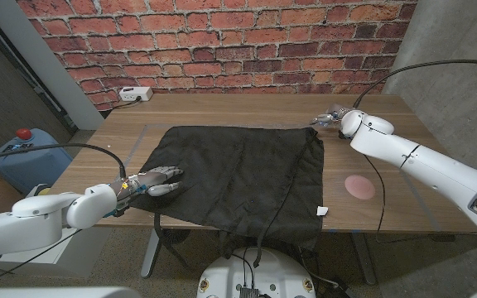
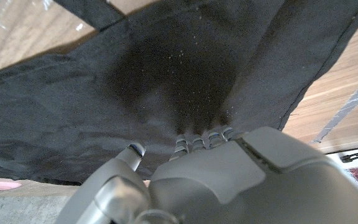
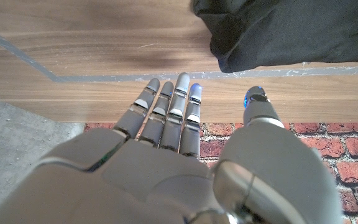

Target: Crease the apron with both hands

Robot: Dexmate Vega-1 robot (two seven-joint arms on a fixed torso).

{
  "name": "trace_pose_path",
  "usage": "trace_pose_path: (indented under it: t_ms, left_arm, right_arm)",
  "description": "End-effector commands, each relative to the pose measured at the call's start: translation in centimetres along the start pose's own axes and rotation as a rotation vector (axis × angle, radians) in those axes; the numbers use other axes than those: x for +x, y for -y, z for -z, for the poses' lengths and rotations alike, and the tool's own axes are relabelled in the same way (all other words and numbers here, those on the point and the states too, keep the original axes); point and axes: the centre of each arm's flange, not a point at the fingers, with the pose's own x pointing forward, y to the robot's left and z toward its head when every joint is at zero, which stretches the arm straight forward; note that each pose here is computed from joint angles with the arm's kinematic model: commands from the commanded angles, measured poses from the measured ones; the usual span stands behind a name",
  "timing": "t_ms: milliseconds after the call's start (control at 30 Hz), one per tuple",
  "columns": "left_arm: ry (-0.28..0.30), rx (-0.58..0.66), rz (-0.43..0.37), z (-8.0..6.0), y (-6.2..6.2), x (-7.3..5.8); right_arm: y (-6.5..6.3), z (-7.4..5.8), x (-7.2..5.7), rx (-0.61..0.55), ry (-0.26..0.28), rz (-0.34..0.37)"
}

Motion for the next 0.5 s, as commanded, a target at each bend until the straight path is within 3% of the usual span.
trace_pose_path:
  t_ms: [33,500]
  left_arm:
    - [0.003,-0.002,0.001,-0.14,0.07,0.12]
    - [0.005,-0.003,0.002,-0.29,0.2,0.23]
  right_arm:
    - [-0.92,-0.37,0.71,0.002,-0.007,-0.047]
    - [-1.64,-0.98,0.67,0.005,-0.007,-0.081]
